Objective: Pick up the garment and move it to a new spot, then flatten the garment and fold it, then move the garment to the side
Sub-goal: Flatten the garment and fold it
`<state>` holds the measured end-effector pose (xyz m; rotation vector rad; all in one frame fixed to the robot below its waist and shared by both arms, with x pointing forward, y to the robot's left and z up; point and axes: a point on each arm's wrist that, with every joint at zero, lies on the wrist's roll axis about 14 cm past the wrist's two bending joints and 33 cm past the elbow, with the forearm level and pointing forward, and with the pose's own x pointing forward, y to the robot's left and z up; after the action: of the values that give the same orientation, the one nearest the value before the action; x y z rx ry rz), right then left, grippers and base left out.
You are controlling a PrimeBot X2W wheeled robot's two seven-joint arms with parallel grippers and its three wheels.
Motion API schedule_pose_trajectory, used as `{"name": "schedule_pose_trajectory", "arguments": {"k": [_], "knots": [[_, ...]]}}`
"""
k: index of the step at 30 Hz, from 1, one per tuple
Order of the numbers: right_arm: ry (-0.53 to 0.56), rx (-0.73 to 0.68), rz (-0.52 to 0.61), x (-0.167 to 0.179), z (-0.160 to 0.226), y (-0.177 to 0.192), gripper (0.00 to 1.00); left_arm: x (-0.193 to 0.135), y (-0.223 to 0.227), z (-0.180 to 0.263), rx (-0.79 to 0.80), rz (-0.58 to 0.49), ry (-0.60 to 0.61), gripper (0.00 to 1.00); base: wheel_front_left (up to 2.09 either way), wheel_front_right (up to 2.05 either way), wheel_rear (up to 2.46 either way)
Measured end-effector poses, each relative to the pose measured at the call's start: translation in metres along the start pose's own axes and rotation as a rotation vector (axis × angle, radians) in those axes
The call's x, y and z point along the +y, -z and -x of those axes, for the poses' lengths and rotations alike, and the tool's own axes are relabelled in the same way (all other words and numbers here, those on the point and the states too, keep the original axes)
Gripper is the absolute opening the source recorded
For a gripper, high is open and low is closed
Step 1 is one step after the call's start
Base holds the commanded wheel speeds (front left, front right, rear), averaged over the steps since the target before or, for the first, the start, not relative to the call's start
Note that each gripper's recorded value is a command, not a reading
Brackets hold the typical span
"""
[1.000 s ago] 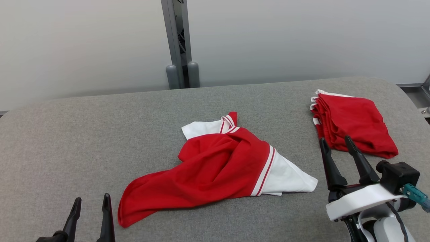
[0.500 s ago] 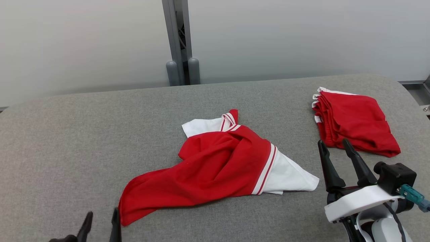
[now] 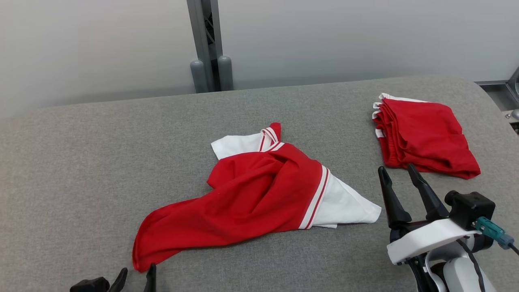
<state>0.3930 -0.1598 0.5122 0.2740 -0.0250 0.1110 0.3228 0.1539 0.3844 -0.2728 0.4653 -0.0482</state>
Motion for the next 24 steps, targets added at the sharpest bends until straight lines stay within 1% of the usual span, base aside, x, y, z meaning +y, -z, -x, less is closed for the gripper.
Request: {"name": "schedule_pose_trajectory", "arguments": {"k": [7, 8, 10, 11, 13, 14, 16, 20, 22, 24], "knots": [[0.031, 0.008, 0.015, -0.011, 0.002, 0.002, 1.0, 0.003, 0.012, -0.019, 0.033, -0.005, -0.007, 1.0, 0.0, 0.0, 0.0], [0.034, 0.008, 0.016, -0.012, 0.002, 0.002, 1.0, 0.003, 0.013, -0.02, 0.035, 0.003, -0.01, 0.97, 0.0, 0.0, 0.0], [0.04, 0.007, 0.018, -0.014, 0.003, 0.001, 1.0, 0.004, 0.013, -0.022, 0.03, 0.005, -0.011, 0.58, 0.0, 0.0, 0.0], [0.041, 0.007, 0.018, -0.015, 0.003, 0.001, 1.0, 0.005, 0.012, -0.023, 0.021, 0.013, -0.013, 0.47, 0.0, 0.0, 0.0], [0.042, 0.006, 0.018, -0.015, 0.004, 0.001, 1.0, 0.006, 0.01, -0.023, 0.007, 0.03, -0.017, 0.37, 0.0, 0.0, 0.0], [0.041, 0.007, 0.018, -0.014, 0.004, 0.001, 1.0, 0.007, 0.01, -0.023, 0.006, 0.031, -0.018, 0.27, 0.0, 0.0, 0.0], [0.039, 0.011, 0.018, -0.014, 0.004, 0.002, 1.0, 0.008, 0.011, -0.023, 0.005, 0.038, -0.017, 0.0, 0.0, 0.0, 0.0], [0.046, 0.049, 0.001, -0.015, 0.007, 0.011, 1.0, 0.008, 0.011, -0.024, -0.004, 0.062, -0.018, 0.0, 0.0, 0.0, 0.0], [0.057, 0.093, -0.017, -0.018, 0.009, 0.022, 1.0, 0.007, 0.008, -0.024, -0.02, 0.1, -0.017, 0.0, 0.0, 0.0, 0.0], [0.073, 0.139, -0.022, -0.022, 0.012, 0.036, 1.0, 0.008, 0.004, -0.024, -0.034, 0.114, -0.02, 0.0, 0.0, 0.0, 0.0]]}}
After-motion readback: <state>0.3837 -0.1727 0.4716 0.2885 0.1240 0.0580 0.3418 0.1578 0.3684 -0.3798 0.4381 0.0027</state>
